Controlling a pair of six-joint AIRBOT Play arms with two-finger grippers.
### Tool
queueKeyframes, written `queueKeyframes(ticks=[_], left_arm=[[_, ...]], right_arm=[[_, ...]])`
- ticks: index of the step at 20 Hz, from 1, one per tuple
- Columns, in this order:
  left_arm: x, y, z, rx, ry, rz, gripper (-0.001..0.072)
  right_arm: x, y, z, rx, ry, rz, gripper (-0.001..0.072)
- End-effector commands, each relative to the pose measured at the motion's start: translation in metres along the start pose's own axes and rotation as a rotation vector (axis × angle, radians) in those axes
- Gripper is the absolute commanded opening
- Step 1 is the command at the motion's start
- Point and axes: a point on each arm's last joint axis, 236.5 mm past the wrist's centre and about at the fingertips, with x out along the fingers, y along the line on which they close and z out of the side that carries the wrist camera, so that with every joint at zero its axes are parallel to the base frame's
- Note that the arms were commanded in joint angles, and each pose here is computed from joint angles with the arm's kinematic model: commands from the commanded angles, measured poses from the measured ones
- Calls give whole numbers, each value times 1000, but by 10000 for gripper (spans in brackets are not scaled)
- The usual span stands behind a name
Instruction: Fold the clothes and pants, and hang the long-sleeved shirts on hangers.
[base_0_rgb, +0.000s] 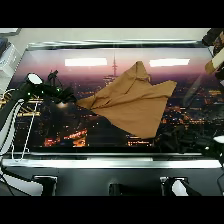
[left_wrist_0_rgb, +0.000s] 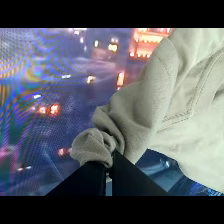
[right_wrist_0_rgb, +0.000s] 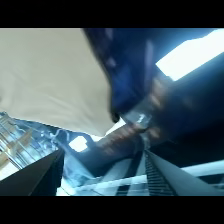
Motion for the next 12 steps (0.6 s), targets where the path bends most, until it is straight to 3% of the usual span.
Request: queueKeyframes(ticks=[1, 10, 12], left_arm=[[0, 0, -1, 0, 3, 1, 21], [1, 1, -1, 0, 4, 1, 22], [1, 1, -1, -1, 5, 1, 21]], right_arm=[[20, -11, -21, 47, -5, 71, 576], [27, 4, 4, 9, -130, 115, 573], [42, 13, -2, -108, -134, 72, 522]])
